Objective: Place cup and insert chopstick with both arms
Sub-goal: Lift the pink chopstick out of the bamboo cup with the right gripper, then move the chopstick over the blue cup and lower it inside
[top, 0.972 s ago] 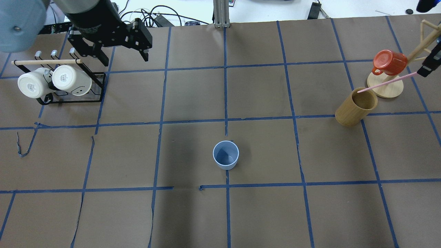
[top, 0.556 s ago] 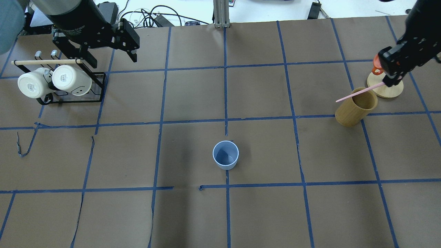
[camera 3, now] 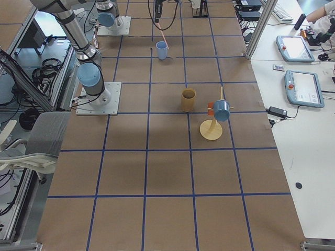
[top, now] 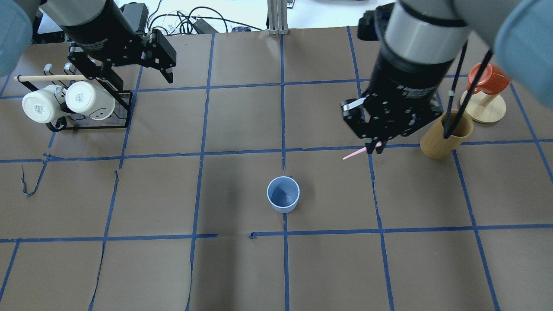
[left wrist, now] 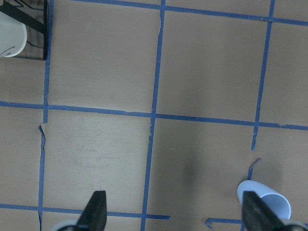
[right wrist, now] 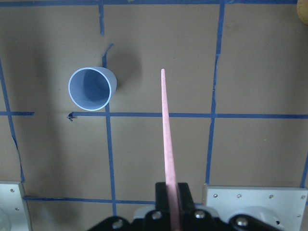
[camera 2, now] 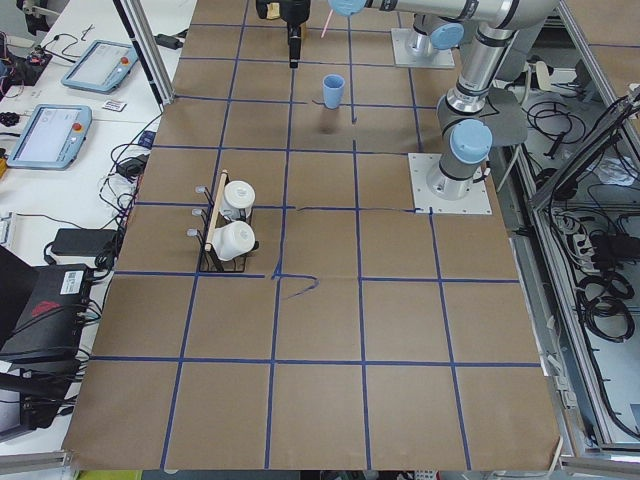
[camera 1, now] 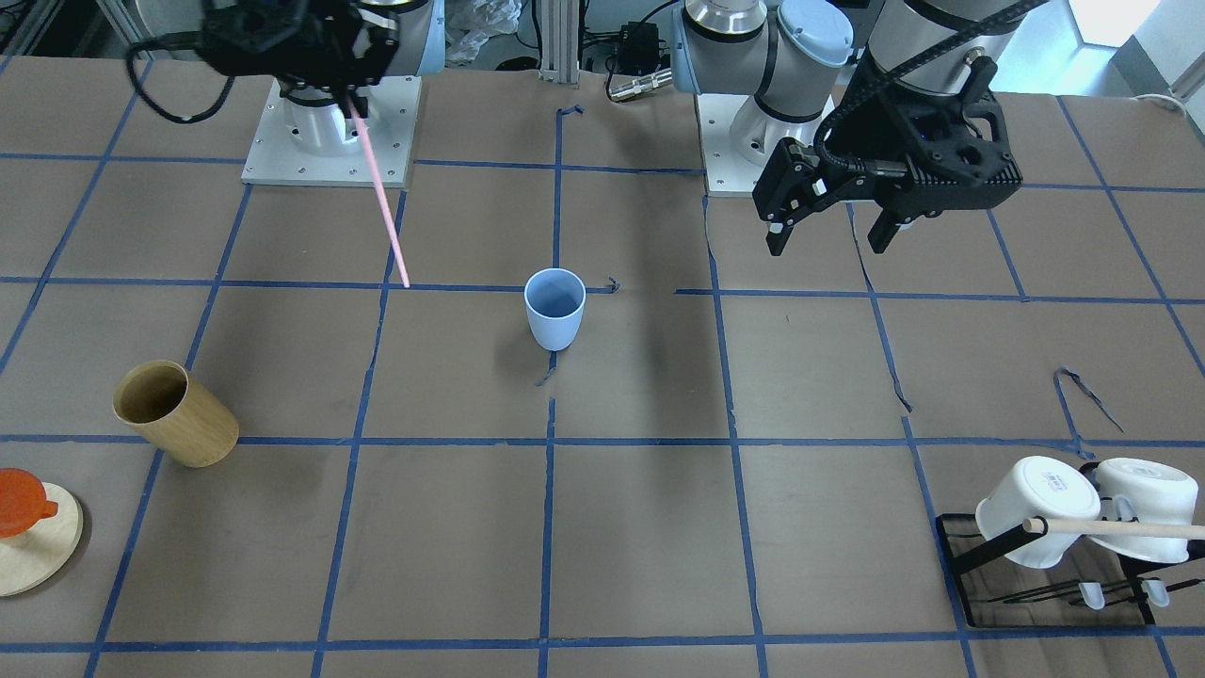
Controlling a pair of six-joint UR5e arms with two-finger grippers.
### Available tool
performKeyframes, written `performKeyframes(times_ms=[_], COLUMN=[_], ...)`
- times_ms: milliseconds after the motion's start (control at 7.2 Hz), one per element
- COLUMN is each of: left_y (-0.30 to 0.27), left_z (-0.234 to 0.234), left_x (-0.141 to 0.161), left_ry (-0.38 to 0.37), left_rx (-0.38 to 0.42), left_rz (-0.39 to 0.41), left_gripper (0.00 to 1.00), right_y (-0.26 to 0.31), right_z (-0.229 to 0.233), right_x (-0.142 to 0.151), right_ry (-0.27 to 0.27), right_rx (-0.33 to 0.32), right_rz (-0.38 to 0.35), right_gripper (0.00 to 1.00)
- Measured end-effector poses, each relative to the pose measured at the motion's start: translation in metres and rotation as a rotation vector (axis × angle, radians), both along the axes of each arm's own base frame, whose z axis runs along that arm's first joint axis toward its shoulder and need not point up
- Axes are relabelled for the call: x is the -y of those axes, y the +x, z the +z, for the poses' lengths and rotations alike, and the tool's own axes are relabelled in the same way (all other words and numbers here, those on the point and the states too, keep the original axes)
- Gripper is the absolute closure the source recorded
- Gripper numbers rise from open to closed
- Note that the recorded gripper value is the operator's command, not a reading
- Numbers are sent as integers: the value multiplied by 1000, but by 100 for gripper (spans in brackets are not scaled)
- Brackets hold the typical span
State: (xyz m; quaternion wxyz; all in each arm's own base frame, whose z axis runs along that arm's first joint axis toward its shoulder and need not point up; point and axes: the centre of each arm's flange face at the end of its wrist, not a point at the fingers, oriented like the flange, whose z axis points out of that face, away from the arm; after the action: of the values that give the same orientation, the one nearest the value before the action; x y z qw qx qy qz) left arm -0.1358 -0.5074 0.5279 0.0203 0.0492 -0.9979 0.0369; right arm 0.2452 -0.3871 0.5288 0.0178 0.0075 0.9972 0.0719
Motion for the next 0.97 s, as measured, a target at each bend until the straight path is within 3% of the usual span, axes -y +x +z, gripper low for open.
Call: performKeyframes(times_ms=[417, 972], left_y=[1, 2], left_z=[0, 1], left_x=[0, -1], left_ry=[0, -2], left_rx=[1, -1], left_rz=[2, 3], left_gripper=[0, 0], right_y=[54, 113], right_z=[-34, -63], right_x=[-24, -27], right_ry=[-40, -67], right_rx=[-4, 23], right_rz=[-66, -96], right_gripper=[100, 100])
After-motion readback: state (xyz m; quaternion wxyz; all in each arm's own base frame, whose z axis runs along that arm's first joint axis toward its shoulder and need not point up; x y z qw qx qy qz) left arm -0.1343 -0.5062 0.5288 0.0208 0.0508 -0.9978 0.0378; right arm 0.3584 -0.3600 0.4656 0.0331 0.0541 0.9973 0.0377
